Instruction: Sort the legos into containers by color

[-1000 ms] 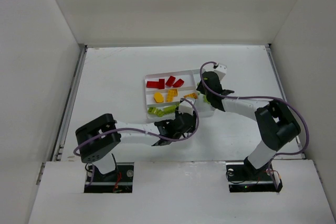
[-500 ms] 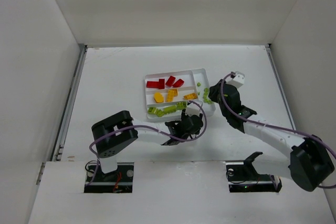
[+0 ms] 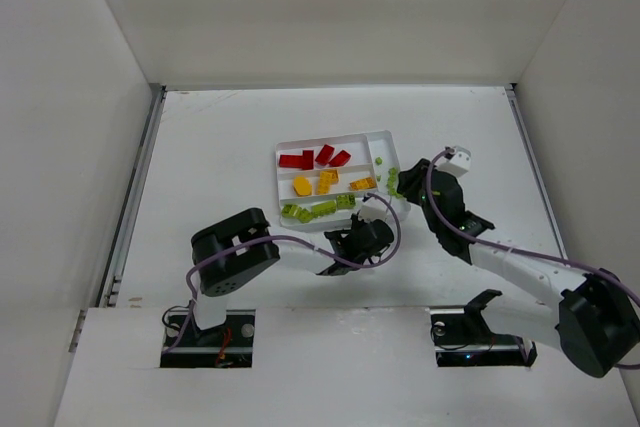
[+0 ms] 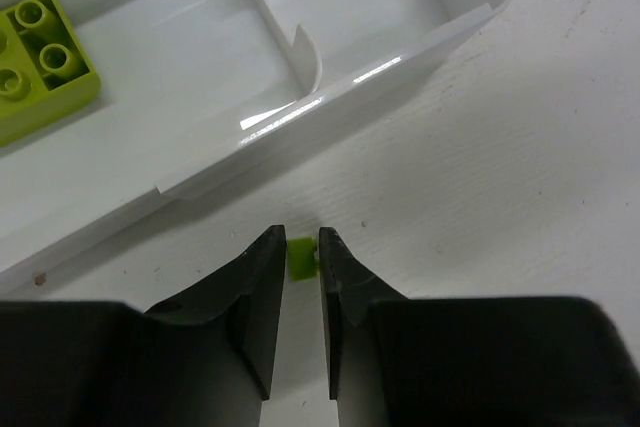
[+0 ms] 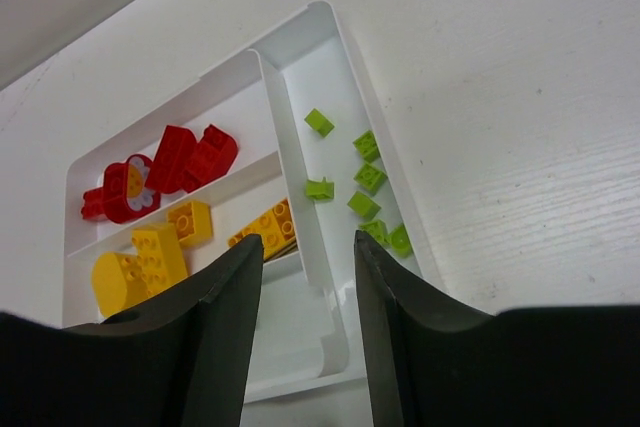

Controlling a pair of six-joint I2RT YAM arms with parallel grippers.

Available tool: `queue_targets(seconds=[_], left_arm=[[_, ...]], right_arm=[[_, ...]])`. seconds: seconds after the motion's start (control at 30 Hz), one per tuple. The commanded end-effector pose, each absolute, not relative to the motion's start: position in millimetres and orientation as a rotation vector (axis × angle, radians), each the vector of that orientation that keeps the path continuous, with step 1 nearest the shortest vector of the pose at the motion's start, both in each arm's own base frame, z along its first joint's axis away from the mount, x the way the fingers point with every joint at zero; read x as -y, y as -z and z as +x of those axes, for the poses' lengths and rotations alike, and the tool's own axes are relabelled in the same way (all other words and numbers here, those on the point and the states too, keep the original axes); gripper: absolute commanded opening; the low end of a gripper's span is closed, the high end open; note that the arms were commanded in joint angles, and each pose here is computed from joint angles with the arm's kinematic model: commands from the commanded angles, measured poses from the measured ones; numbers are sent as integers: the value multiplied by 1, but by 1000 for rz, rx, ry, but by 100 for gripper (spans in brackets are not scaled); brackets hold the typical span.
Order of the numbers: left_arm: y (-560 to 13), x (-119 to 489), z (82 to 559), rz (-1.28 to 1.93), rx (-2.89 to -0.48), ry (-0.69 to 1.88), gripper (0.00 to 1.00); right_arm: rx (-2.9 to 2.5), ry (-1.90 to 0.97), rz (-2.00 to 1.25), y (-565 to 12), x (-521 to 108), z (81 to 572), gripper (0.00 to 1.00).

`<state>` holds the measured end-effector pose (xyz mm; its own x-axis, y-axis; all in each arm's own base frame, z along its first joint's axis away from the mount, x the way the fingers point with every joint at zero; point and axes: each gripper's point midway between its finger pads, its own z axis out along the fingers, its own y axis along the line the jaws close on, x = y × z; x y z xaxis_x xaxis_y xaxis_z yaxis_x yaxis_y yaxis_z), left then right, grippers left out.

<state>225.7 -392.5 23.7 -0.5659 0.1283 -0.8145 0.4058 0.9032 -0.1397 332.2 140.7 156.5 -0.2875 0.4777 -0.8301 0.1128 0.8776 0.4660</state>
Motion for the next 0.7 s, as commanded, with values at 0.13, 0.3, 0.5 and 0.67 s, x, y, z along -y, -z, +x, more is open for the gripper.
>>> queue_targets(seconds=[0.13,0.3,0.5,0.67], left_arm=[[-40,394,229,367,-2129,387,9],[-89,396,231,325,-2057,480,8],[-143,397,261,240,-1976,576,9],[-154,410,298,190,-1953,592,11]], right_arm=[[-1727,-458,493,-183,-134,330,58],[-1618,-465,605,-192,-106,323,63],[-1509,-488,742,-194,-73,317,65],[-1482,-485,809,-186,-57,317,66]])
